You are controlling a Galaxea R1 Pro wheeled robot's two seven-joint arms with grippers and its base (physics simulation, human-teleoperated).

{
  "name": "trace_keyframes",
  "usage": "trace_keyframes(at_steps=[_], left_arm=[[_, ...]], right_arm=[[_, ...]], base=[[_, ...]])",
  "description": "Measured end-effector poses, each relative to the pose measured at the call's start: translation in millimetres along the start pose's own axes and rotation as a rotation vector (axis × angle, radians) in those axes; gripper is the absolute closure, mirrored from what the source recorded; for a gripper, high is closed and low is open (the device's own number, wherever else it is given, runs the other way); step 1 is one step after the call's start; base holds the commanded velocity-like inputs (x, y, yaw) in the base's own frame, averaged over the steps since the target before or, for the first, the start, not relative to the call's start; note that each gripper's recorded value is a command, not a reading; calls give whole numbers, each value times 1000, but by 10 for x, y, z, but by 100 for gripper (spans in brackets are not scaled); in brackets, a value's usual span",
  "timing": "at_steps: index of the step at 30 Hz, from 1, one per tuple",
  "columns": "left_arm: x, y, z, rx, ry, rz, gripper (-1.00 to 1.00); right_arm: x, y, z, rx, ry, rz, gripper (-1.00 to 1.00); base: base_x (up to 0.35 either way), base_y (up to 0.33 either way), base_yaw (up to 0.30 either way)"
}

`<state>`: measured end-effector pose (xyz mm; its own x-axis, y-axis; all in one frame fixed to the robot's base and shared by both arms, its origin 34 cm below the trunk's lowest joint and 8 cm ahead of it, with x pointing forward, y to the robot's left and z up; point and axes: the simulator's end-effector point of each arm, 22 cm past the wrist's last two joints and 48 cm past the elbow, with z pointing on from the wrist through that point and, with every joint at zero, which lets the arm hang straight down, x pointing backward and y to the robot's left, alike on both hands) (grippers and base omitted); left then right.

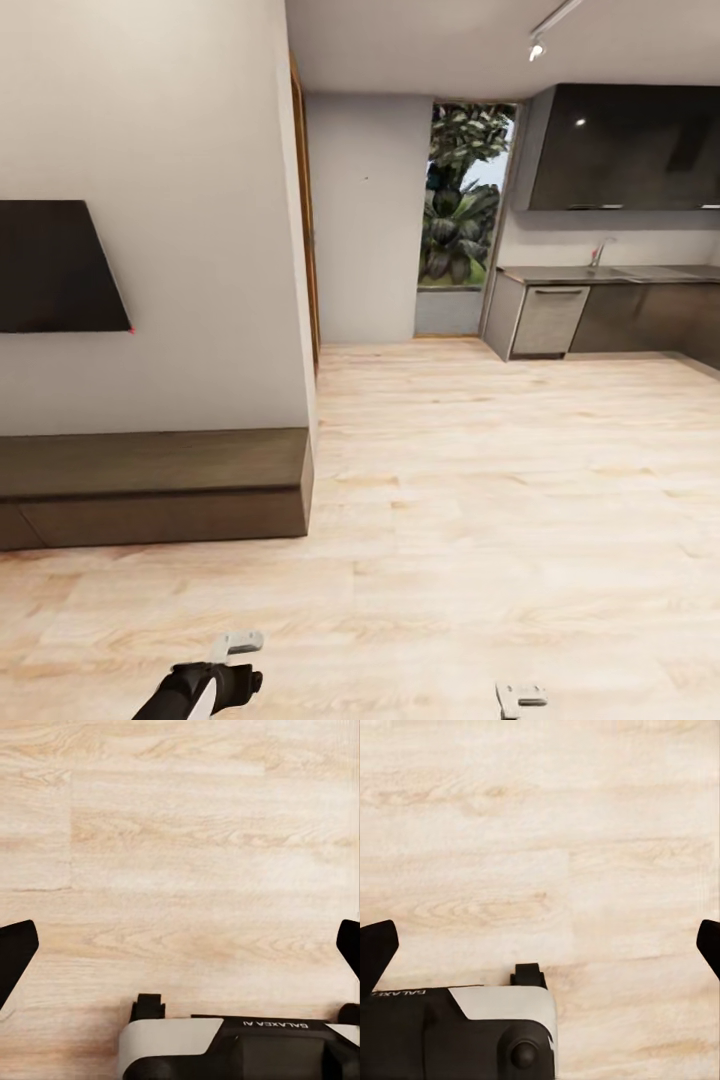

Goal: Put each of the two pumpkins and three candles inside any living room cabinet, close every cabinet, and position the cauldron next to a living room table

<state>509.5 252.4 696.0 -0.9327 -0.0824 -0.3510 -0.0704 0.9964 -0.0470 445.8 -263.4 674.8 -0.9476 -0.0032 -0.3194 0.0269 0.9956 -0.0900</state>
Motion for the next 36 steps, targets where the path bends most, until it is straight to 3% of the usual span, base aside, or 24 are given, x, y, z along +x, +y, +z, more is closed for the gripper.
trace_keyframes(at_steps=[8, 36], left_arm=[[55, -29, 30, 8, -1, -14, -100], [142, -101, -129, 30, 17, -39, -100]], right_arm=[[380, 65, 78, -10, 72, -7, -100], [503, 48, -79, -10, 83, -6, -100]], base=[[181, 0, 0], [3, 0, 0]])
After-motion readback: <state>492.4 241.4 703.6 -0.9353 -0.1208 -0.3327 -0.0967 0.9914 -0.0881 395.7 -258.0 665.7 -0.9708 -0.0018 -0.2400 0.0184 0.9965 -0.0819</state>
